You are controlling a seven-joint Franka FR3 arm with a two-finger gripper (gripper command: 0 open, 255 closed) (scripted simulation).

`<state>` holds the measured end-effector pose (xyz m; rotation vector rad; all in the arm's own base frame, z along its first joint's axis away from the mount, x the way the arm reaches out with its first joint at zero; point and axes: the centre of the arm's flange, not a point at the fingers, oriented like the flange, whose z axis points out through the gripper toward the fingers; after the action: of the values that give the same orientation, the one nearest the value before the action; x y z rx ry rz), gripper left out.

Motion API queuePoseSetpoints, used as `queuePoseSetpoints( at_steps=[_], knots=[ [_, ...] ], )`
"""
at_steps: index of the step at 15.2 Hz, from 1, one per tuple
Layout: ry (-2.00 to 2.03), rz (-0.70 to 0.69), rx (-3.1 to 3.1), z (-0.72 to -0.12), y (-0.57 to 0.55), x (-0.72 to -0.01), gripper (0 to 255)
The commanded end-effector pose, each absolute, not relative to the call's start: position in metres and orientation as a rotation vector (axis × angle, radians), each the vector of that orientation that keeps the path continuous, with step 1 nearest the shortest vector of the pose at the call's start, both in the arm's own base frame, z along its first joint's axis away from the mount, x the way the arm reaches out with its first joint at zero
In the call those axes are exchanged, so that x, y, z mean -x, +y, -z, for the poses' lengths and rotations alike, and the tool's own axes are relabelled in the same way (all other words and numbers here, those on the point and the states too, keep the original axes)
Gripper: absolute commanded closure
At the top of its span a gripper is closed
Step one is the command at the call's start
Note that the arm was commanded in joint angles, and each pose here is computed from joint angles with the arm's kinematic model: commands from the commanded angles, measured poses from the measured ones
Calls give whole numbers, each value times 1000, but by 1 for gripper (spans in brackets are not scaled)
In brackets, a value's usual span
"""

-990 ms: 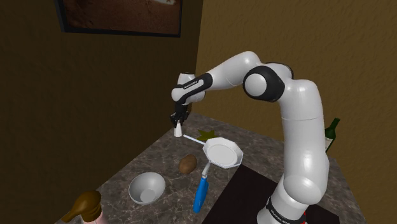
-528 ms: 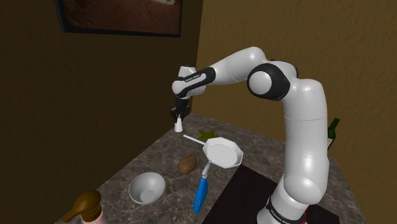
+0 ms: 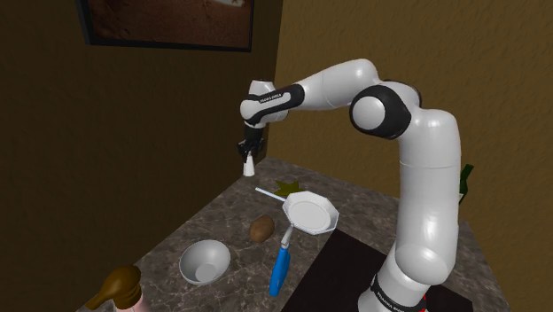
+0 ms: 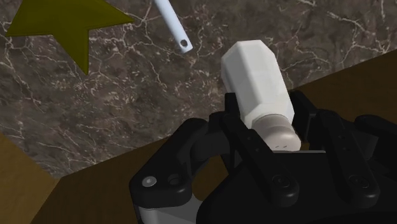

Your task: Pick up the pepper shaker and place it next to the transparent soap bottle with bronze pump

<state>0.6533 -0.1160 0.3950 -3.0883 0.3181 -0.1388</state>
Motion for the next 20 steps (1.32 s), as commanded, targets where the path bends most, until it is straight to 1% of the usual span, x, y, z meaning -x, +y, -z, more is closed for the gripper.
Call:
queuePoseSetpoints(
  at_steps=[1, 20],
  knots=[
    [318, 139, 3088, -405, -116, -653, 255],
    [318, 139, 3088, -506, -116, -653, 255]
  ],
)
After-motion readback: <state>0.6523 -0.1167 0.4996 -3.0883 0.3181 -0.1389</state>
